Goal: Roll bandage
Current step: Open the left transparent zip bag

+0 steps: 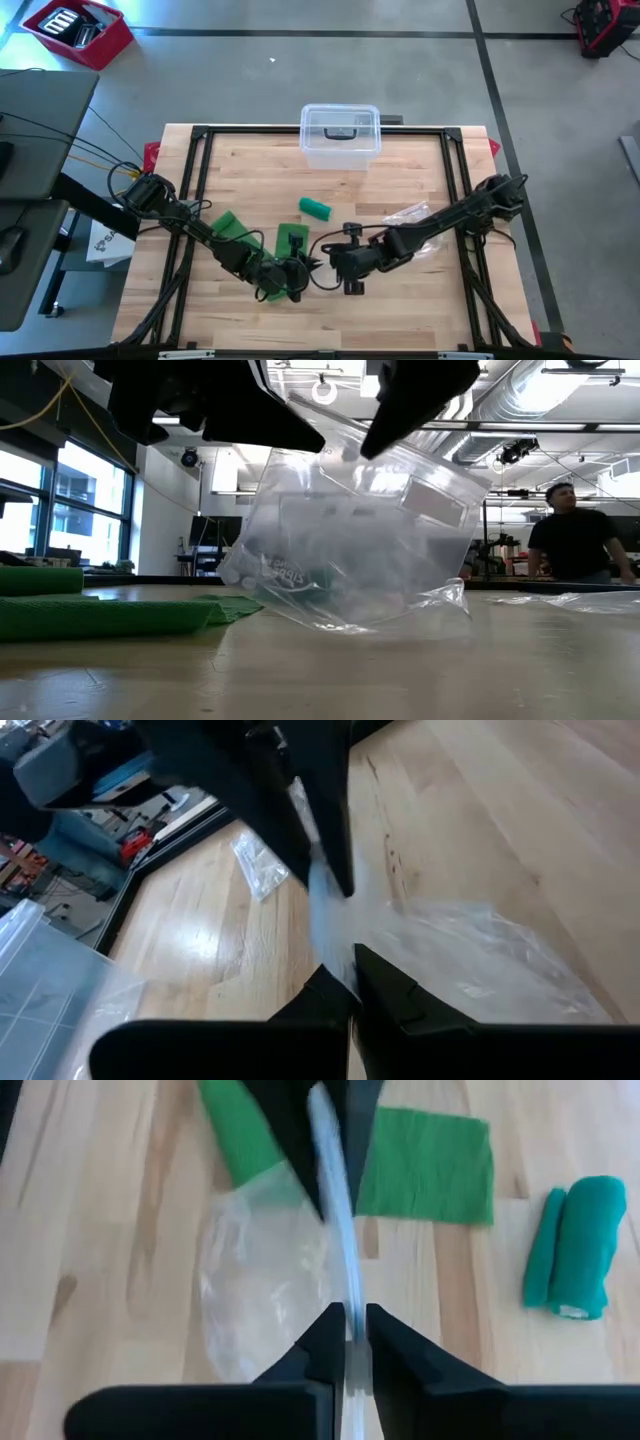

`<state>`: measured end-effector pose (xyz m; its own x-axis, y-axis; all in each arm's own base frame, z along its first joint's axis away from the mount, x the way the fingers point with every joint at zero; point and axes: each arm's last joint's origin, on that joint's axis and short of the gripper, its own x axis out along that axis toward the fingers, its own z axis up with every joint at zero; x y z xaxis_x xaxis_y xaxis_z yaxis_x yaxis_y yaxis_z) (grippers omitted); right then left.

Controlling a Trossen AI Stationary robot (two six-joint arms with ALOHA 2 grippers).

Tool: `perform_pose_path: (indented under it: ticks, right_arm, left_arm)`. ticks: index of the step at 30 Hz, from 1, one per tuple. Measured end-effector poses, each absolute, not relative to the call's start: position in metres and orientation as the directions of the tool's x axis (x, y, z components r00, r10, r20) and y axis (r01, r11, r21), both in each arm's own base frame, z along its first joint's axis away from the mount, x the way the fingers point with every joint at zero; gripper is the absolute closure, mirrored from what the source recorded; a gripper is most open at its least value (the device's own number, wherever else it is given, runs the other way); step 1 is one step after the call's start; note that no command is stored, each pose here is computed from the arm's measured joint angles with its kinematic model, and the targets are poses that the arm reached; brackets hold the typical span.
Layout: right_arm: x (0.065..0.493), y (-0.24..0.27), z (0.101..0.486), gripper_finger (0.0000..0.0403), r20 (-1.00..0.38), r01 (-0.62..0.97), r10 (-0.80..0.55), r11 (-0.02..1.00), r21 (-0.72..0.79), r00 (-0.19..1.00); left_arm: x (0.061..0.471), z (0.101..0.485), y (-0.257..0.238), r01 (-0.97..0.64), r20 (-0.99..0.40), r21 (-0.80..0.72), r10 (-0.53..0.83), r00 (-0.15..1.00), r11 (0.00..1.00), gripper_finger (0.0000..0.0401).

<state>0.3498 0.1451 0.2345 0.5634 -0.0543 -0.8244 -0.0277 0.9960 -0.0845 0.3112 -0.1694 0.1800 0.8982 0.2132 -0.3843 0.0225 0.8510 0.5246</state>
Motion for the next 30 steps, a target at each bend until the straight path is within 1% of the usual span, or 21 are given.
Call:
perform_pose_path:
  ticks: [5,9,13,20,23,25,28,30]
  right_arm:
    - [0.341,0.148,0.237,0.0389,-0.845,-0.002,-0.064,0.997,-0.077,0.532]
    - [0.335,0.149,0.241,0.0383,-0.857,0.009,-0.06,0.998,-0.064,0.512]
    - [0.325,0.148,0.242,0.0371,-0.894,0.029,-0.052,0.999,-0.044,0.444]
    - [0.31,0.143,0.24,0.0371,-0.941,0.091,-0.096,0.993,-0.07,0.324]
    - [0.311,0.144,0.24,0.0365,-0.939,0.097,-0.093,0.993,-0.065,0.33]
    - [0.313,0.145,0.241,0.0354,-0.932,0.083,-0.083,0.995,-0.057,0.352]
    - [0.315,0.146,0.248,0.0325,-0.919,0.054,-0.067,0.997,-0.05,0.388]
    - [0.319,0.147,0.256,0.0303,-0.894,0.041,-0.058,0.998,-0.044,0.445]
  left_arm:
    - [0.312,0.181,-0.169,0.019,-0.38,0.521,0.212,0.9,0.853,0.0401]
    - [0.312,0.181,-0.169,0.017,-0.376,0.518,0.21,0.902,0.855,0.0401]
    - [0.311,0.18,-0.17,0.026,-0.385,0.524,0.21,0.899,0.851,0.0401]
    - [0.311,0.18,-0.17,0.023,-0.382,0.523,0.21,0.9,0.852,0.0401]
    - [0.311,0.18,-0.17,0.024,-0.383,0.523,0.21,0.9,0.852,0.0401]
    - [0.311,0.18,-0.17,0.024,-0.382,0.523,0.209,0.9,0.852,0.0401]
    - [0.311,0.18,-0.17,0.024,-0.383,0.523,0.209,0.9,0.852,0.0401]
    - [0.311,0.18,-0.17,0.025,-0.383,0.524,0.21,0.899,0.851,0.0401]
